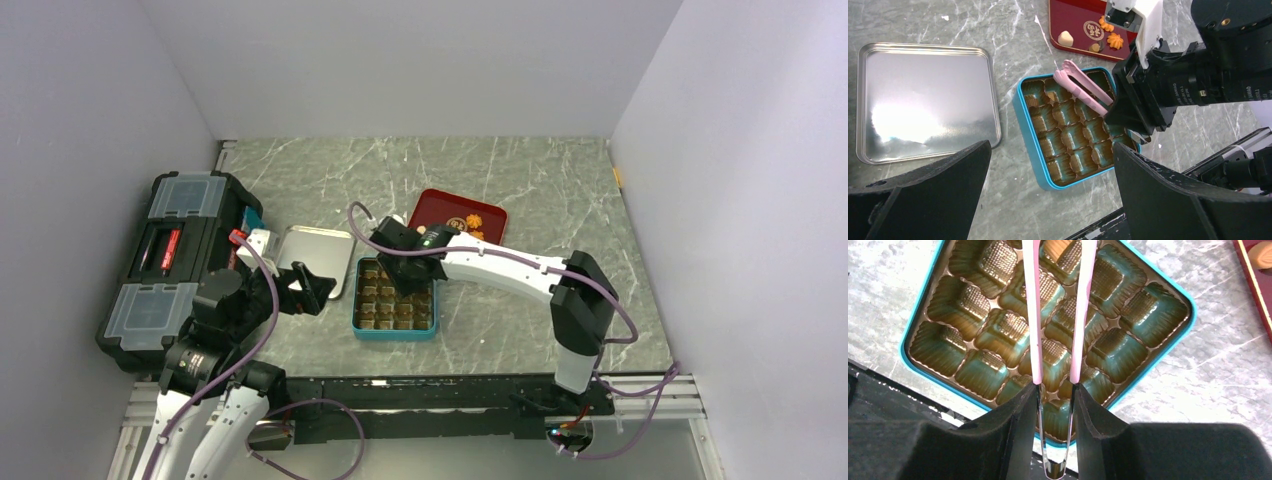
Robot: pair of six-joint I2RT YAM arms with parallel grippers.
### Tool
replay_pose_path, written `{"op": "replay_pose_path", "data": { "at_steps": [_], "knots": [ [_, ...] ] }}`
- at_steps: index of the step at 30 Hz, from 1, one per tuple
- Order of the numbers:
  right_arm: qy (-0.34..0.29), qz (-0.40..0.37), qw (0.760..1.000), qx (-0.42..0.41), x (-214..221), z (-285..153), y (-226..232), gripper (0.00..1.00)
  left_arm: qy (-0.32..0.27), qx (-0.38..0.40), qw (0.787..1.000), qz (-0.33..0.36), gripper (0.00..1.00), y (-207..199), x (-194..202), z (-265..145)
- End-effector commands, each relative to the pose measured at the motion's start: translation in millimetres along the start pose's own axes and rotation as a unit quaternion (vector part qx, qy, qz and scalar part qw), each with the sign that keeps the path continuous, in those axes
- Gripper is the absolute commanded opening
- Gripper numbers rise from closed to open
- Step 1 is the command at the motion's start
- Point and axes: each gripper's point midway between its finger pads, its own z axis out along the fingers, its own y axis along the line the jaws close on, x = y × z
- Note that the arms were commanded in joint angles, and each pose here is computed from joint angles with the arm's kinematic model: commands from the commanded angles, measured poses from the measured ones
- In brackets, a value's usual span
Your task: Pack the cookies
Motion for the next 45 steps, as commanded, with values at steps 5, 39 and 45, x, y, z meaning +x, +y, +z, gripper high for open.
{"op": "replay_pose_path", "data": {
  "at_steps": [5, 39, 45],
  "knots": [
    [-0.059, 0.019, 0.998, 0.01, -34.4, -40.8, -26.1, 0.33, -0.021, 0.009, 1.0, 0.008, 0.99, -5.4, -13.3, -0.4],
    [-0.012, 0.135, 0.987, 0.087, -12.7, -39.0, -146.8, 0.45, 0.011, 0.014, 1.0, 0.004, 0.99, -5.0, -5.0, 11.6],
    [-0.004, 0.163, 0.98, 0.111, -11.5, -35.3, -167.7, 0.46, 0.024, 0.016, 1.0, 0.004, 0.99, -5.0, -1.8, 15.8]
  ]
}}
